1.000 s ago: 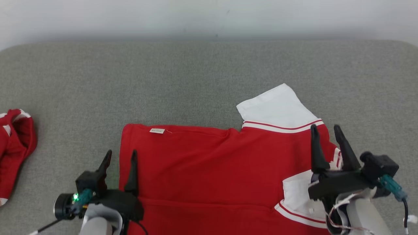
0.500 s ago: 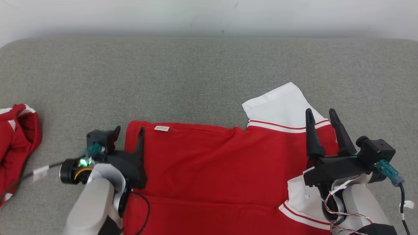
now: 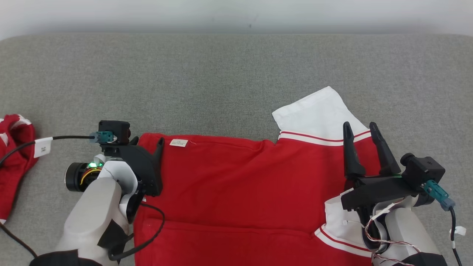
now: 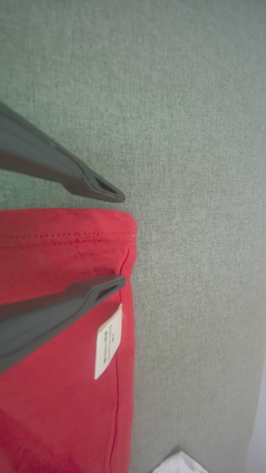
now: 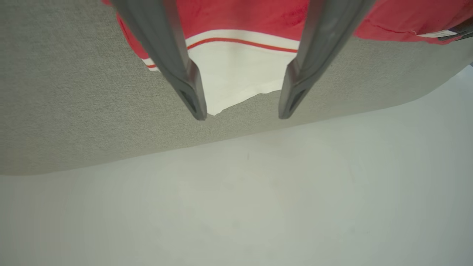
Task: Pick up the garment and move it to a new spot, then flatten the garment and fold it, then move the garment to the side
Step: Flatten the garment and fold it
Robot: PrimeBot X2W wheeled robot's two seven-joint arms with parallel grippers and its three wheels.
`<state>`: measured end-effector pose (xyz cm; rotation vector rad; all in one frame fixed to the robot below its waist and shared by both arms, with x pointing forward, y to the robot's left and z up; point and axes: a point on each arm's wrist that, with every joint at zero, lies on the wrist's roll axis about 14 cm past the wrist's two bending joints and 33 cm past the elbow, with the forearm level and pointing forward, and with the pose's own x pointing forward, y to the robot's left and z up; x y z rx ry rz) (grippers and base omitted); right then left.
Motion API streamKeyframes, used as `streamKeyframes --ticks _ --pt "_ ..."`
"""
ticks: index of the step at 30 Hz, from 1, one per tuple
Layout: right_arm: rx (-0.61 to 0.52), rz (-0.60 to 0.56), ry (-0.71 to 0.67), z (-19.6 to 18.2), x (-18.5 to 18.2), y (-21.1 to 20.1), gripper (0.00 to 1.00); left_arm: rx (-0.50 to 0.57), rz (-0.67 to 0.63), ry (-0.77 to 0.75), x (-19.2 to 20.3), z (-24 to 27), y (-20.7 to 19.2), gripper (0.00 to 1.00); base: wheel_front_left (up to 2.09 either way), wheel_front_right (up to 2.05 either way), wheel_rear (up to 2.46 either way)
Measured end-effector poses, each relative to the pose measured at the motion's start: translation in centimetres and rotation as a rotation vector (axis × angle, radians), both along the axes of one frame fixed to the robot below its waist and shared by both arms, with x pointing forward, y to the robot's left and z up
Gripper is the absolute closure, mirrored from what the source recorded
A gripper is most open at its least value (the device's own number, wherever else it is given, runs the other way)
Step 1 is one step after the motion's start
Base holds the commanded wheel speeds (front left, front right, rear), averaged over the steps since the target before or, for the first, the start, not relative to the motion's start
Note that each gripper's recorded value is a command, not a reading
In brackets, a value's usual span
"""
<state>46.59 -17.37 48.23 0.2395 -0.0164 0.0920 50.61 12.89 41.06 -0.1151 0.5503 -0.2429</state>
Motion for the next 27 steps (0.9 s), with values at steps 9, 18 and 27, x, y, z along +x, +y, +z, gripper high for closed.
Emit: streamKeyframes --ticks 9,18,27 --pt "-0.001 -0.011 0.015 -0.7 0.1 -0.4 0.00 -0.038 0.005 0.029 0.4 -0.3 -0.1 0.54 0.00 0.00 0.00" --pt "0.000 0.006 0.024 -1.0 1.6 -0.3 0.00 -0.043 0.016 -0.018 1.1 -0.1 0.5 1.00 0.00 0.00 0.00" --pt "-0.124 0.059 0.221 -3.3 7.5 -1.5 0.00 -0.048 0.013 -0.032 1.2 -1.2 0.1 1.00 0.00 0.00 0.00"
